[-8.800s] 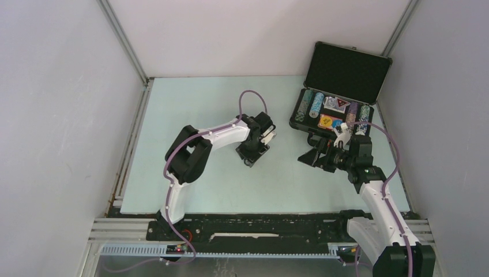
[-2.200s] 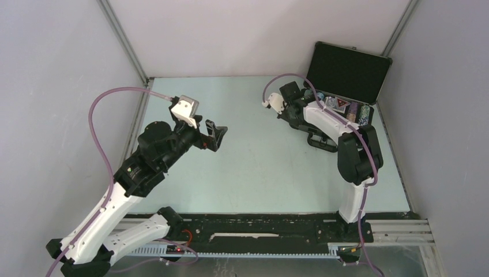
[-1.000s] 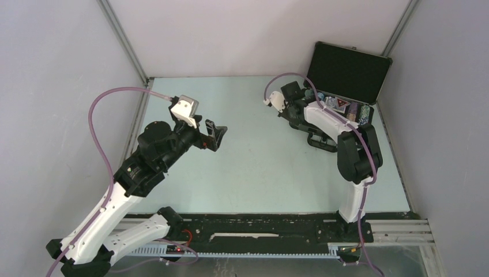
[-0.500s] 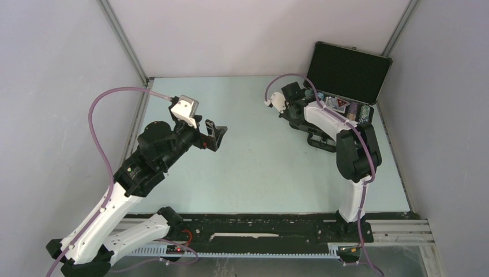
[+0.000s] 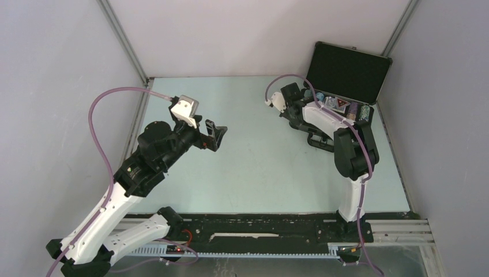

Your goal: Pack up texas hold em set

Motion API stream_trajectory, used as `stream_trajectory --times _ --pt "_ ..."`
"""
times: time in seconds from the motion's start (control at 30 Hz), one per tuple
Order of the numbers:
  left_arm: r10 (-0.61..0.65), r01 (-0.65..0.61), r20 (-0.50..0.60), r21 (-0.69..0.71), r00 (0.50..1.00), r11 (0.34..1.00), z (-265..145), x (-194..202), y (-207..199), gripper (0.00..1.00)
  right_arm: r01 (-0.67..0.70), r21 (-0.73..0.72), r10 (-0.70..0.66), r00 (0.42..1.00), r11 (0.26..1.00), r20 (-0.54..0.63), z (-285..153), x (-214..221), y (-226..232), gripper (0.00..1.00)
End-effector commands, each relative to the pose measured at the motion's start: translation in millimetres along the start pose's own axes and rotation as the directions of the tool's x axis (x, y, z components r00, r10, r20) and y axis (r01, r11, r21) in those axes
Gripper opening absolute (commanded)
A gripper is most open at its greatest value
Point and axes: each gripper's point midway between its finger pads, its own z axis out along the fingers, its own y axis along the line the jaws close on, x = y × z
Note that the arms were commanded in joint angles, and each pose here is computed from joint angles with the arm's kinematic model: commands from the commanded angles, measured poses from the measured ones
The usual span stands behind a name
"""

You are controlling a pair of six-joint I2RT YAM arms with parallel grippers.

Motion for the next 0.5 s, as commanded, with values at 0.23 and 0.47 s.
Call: stream_trajectory --times 0.23,0.47 --pt "-0.006 0.006 0.018 0.005 1.0 1.0 -2.5 -6.5 -0.2 1.0 0.004 0.072 -0.008 0.999 0.997 0.053 0.7 -18.0 -19.6 0.24" --pt "-0.008 0.008 0.017 0.01 1.0 1.0 -2.4 -6.4 -1.1 1.0 0.0 0.125 -0.008 0.998 0.992 0.065 -13.2 -20.3 -26.3 0.39"
